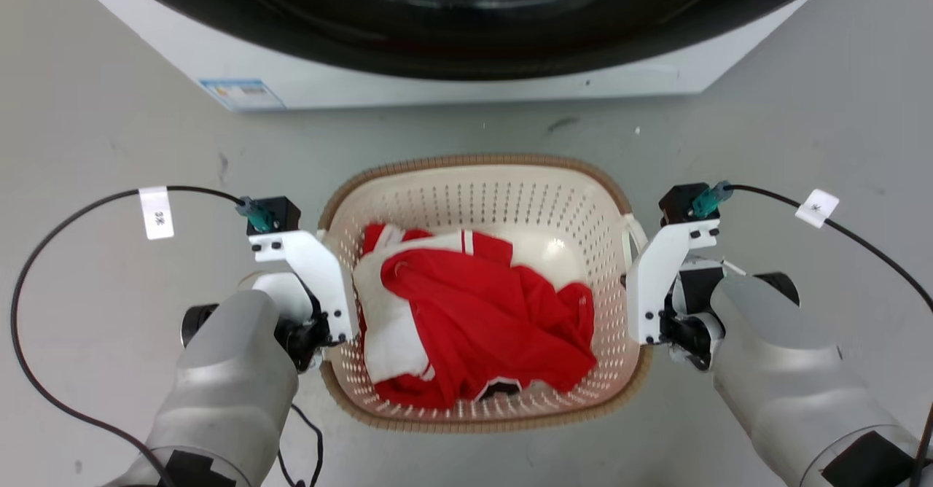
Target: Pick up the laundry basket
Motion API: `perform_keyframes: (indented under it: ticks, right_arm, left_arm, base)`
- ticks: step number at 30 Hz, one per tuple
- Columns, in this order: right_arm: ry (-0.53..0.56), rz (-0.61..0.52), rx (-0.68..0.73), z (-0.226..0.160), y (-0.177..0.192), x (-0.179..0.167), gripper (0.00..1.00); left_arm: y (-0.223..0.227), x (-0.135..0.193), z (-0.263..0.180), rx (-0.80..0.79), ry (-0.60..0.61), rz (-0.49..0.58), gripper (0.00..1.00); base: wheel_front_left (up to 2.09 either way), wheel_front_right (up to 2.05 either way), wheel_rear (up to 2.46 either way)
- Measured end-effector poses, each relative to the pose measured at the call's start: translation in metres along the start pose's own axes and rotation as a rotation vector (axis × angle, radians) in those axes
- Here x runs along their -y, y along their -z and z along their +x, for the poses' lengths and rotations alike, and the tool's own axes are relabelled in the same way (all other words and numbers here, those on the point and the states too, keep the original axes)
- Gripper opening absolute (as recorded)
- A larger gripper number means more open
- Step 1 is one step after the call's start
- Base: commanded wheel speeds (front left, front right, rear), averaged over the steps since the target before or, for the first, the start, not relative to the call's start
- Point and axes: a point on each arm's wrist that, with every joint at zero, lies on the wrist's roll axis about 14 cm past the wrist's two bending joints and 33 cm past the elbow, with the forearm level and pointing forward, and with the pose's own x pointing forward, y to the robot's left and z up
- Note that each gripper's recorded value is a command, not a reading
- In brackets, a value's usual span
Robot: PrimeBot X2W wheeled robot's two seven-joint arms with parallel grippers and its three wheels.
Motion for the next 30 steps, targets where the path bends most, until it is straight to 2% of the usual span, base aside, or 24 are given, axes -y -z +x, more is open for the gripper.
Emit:
perform_keyframes:
  ticks: [19,30]
  right_arm:
    - [0.008,-0.007,0.002,-0.097,-0.004,-0.022,0.0]
    - [0.011,-0.021,0.046,-0.132,0.009,-0.033,0.0]
  left_arm:
    - [-0.01,0.029,-0.099,0.057,0.025,0.072,0.0]
    - [0.004,0.036,-0.137,0.119,0.033,0.079,0.0]
  base:
    - [0.0,0.0,0.0]
    - [0.0,0.0,0.0]
